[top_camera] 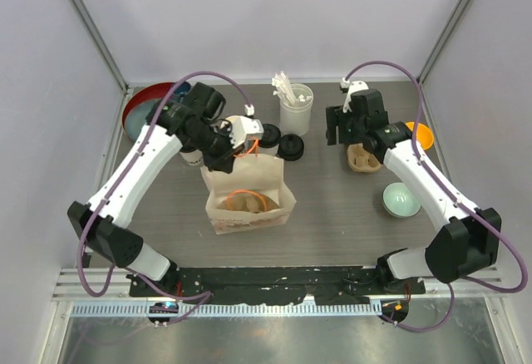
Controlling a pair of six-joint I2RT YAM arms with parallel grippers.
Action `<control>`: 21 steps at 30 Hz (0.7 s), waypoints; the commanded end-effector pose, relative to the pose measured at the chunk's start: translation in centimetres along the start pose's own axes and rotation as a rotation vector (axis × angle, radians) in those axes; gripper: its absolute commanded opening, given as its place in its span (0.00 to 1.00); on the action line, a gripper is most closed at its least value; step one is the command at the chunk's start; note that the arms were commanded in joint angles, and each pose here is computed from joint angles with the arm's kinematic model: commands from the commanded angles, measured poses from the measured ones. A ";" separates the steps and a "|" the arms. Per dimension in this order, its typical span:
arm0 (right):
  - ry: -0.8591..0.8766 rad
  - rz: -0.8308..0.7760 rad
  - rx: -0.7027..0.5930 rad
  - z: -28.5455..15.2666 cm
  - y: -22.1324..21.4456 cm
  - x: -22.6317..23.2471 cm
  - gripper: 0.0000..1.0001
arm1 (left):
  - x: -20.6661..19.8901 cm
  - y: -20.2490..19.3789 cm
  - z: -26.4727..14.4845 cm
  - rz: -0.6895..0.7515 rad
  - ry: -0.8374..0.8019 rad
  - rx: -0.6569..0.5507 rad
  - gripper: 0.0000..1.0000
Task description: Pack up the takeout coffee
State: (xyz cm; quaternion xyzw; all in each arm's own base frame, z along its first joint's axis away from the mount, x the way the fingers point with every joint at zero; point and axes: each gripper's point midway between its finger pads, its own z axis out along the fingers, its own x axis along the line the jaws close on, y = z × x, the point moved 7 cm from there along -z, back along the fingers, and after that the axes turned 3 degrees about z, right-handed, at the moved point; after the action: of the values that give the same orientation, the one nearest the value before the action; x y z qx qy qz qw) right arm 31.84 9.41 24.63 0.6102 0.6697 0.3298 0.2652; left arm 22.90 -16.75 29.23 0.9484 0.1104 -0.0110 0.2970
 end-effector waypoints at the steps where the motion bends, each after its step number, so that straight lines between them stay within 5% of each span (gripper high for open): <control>1: 0.293 -0.064 -0.136 -2.9 2.8 5.6 0.75 | -1.4 -3.7 -4.2 -0.075 0.057 0.090 0.00; 15: 0.277 0.073 -0.213 0.1 7.9 14.9 0.62 | -1.5 -9.2 -8.0 -0.278 0.205 0.087 0.00; 21: 0.552 -0.466 -0.174 1.2 7.9 17.6 0.66 | -1.6 -11.0 -8.4 -0.279 0.215 0.079 0.00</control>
State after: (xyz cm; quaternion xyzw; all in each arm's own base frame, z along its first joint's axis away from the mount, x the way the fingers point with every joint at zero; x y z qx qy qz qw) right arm 35.92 26.39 28.54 0.4833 0.7229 0.4547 0.1924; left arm 22.54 -4.89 30.92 0.9187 0.2645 0.1155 0.2697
